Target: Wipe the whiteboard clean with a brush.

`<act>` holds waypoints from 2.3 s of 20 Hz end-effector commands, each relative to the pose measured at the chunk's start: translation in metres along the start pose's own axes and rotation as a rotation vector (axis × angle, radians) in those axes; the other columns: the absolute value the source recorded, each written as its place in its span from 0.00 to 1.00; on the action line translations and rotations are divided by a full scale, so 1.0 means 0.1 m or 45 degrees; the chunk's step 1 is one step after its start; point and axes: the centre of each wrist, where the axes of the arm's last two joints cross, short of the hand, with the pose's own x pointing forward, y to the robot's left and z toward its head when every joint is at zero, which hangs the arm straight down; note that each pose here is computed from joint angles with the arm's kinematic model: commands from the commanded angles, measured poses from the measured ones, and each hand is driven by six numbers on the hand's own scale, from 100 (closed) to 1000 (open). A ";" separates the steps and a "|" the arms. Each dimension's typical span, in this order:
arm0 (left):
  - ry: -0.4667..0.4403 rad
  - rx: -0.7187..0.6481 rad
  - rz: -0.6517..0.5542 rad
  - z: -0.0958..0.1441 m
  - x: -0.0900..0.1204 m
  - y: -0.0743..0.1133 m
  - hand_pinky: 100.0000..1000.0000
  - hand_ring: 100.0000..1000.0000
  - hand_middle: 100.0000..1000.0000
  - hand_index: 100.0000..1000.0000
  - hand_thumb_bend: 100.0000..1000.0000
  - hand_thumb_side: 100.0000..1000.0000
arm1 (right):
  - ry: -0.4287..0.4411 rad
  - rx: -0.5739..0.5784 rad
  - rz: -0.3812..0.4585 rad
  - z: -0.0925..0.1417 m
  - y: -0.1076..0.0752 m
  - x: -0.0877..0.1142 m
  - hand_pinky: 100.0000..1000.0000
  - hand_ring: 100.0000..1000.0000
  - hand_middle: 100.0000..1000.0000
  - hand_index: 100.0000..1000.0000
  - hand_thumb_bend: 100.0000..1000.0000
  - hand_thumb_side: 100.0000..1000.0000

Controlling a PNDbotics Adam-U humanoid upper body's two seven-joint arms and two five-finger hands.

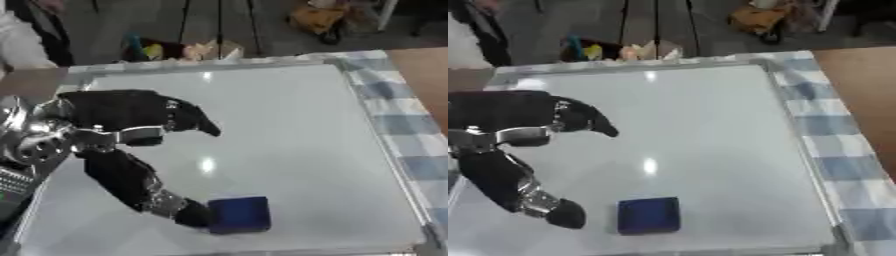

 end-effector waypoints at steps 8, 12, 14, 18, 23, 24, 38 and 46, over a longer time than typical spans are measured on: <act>0.018 -0.025 0.001 -0.23 0.01 -0.12 0.81 0.89 0.70 0.89 0.48 0.88 | -0.008 0.017 0.012 -0.01 -0.03 0.03 0.70 0.77 0.74 0.84 0.00 0.91; 0.033 -0.050 0.007 -0.33 -0.02 -0.18 0.78 0.88 0.69 0.68 0.46 0.89 | 0.000 0.018 0.004 0.00 -0.02 0.03 0.70 0.77 0.74 0.84 0.00 0.91; 0.036 -0.052 0.007 -0.37 -0.04 -0.21 0.77 0.88 0.73 0.46 0.44 0.91 | 0.004 0.018 -0.001 -0.01 -0.02 0.03 0.70 0.77 0.74 0.84 0.00 0.91; 0.028 -0.031 0.001 -0.40 -0.03 -0.20 0.76 0.89 0.78 0.31 0.43 0.92 | 0.014 0.017 -0.006 0.00 -0.01 0.03 0.70 0.77 0.74 0.84 0.00 0.91; 0.005 -0.034 0.001 -0.43 0.01 -0.19 0.75 0.92 0.85 0.26 0.44 0.90 | 0.032 0.027 -0.011 0.02 0.02 0.03 0.70 0.77 0.73 0.84 0.00 0.91; 0.002 -0.034 0.001 -0.43 0.02 -0.19 0.75 0.92 0.85 0.25 0.44 0.89 | 0.035 0.026 -0.013 0.02 0.02 0.03 0.70 0.77 0.73 0.84 0.00 0.91; -0.107 -0.045 -0.032 -0.47 0.19 -0.16 0.76 0.92 0.80 0.31 0.49 0.77 | 0.039 0.015 -0.022 0.01 -0.01 0.03 0.70 0.77 0.73 0.83 0.00 0.91; -0.093 -0.079 -0.059 -0.58 0.21 -0.27 0.76 0.92 0.77 0.30 0.46 0.73 | 0.036 0.021 -0.037 0.01 0.01 0.03 0.70 0.77 0.73 0.83 0.00 0.91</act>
